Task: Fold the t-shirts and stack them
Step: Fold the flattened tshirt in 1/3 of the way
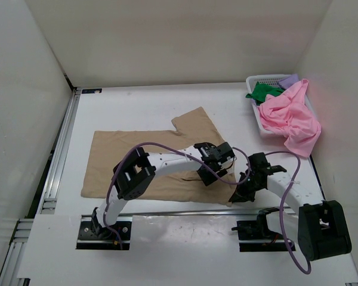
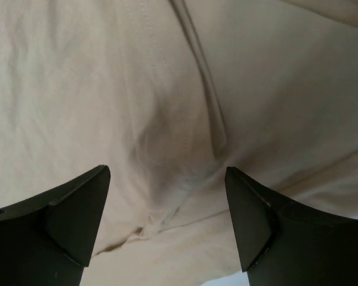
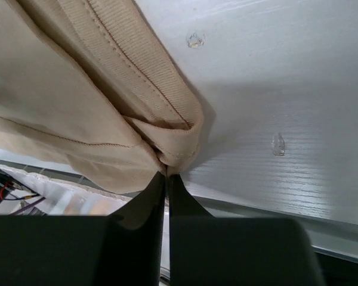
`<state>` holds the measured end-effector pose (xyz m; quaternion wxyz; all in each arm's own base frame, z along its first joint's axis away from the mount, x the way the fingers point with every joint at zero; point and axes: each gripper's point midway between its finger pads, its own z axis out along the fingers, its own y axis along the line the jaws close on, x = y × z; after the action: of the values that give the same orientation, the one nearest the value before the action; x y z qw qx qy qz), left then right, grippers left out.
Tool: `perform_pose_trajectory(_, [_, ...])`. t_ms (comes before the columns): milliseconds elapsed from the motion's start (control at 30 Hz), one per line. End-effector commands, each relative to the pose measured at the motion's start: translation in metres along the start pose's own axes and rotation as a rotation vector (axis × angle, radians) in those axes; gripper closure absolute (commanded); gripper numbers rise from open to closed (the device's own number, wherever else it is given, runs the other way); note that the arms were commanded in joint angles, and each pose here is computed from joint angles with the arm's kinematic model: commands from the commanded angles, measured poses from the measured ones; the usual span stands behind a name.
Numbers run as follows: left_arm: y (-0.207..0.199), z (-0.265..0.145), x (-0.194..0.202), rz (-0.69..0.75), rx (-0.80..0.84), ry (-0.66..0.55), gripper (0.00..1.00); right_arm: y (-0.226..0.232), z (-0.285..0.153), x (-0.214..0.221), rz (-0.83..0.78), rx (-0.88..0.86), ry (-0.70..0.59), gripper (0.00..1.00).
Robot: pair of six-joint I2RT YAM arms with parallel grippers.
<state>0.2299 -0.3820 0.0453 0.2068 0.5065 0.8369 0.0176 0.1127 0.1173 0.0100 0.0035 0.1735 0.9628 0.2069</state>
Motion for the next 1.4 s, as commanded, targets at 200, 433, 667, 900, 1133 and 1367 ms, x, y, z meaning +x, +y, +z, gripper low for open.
perform_pose_trajectory(200, [0.022,0.01,-0.032,-0.046,-0.088,-0.07,0.32,-0.019,0.007,0.004,0.001,0.056,-0.014,1.0])
perform_pose_trajectory(433, [0.062,0.009,-0.012,-0.089,-0.198,-0.034,0.72,-0.016,0.005,0.002,-0.009,0.04,-0.037,1.0])
perform_pose_trajectory(667, [0.143,0.003,0.016,-0.217,-0.358,0.017,0.55,-0.018,0.006,0.004,0.004,0.045,-0.03,1.0])
perform_pose_trajectory(900, [0.176,-0.024,0.016,-0.296,-0.377,-0.03,0.35,-0.018,0.006,0.004,0.004,0.045,-0.03,1.0])
perform_pose_trajectory(1133, [0.1,-0.052,-0.009,-0.224,-0.065,-0.143,0.26,-0.018,0.005,0.002,0.004,0.053,-0.035,1.0])
perform_pose_trajectory(1367, [0.096,0.006,0.029,-0.215,-0.072,0.034,0.31,-0.019,0.002,0.0,0.007,0.073,-0.039,1.0])
